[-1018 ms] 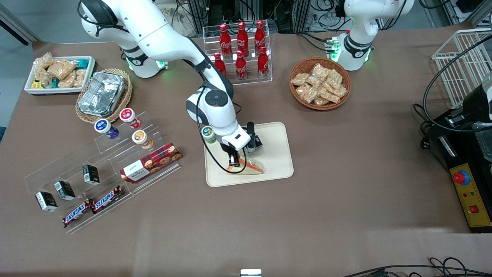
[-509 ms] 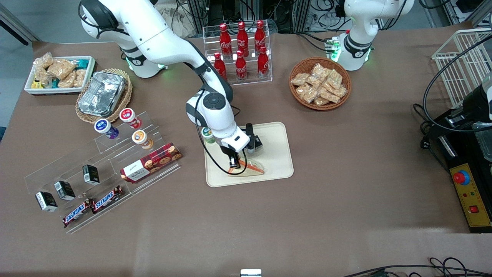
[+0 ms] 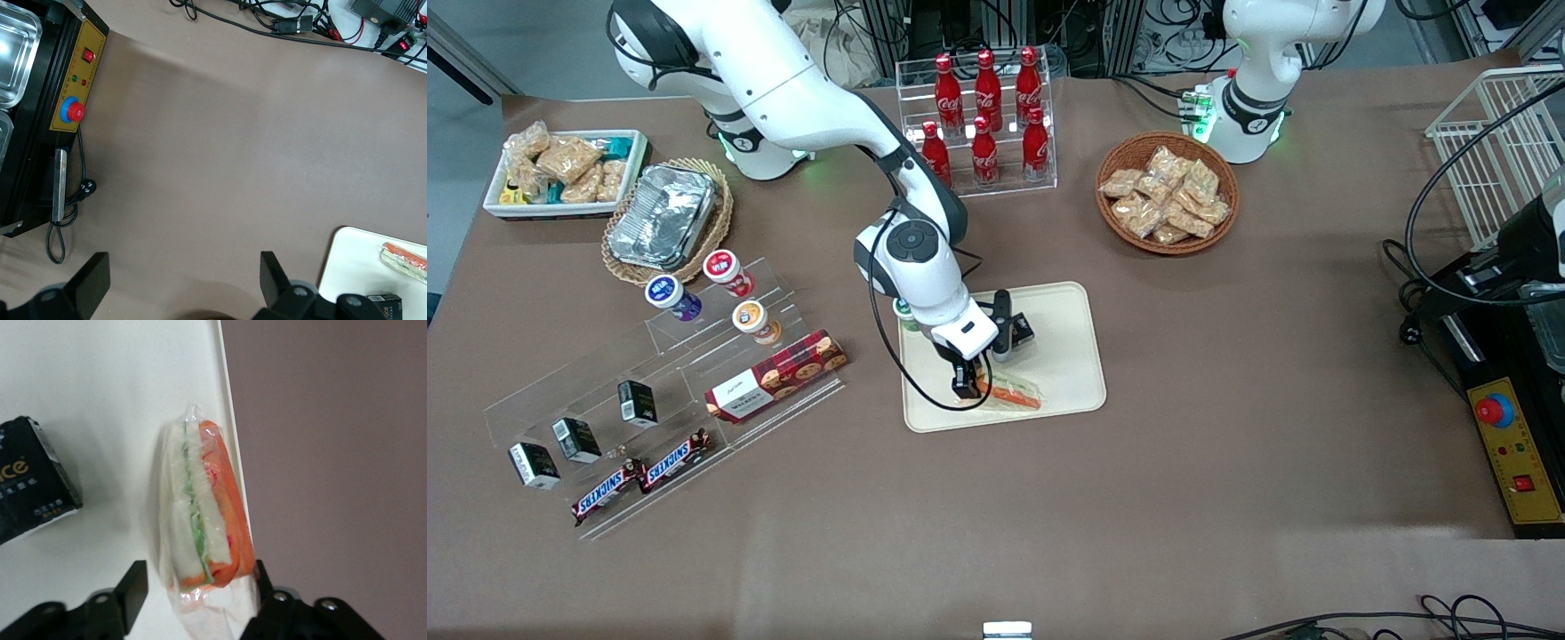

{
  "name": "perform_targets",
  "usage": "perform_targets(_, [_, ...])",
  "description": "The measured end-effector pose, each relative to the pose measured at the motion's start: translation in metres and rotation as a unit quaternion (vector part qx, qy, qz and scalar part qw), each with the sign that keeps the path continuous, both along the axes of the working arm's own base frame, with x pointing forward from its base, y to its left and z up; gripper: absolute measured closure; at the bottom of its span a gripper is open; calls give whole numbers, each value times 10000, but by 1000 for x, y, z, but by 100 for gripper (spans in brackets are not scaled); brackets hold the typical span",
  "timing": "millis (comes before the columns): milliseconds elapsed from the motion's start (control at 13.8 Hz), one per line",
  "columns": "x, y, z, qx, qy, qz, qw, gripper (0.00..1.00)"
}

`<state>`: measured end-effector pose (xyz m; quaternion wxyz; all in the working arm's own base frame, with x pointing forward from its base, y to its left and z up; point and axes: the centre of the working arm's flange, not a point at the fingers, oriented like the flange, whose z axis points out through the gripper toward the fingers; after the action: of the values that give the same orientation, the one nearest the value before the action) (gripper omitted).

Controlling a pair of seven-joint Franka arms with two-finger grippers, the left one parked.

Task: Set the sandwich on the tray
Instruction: 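Open the right gripper and release the sandwich on the tray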

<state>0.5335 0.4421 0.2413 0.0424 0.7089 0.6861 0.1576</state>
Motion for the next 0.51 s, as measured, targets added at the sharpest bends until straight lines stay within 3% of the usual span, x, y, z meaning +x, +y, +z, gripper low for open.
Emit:
perform_targets(218, [0, 1, 1, 10, 1, -1, 10000, 0])
perform_targets(364, [0, 1, 3, 77, 48, -88, 9999, 0])
perform_targets(509, [1, -5, 13, 146, 402, -408, 9983, 0])
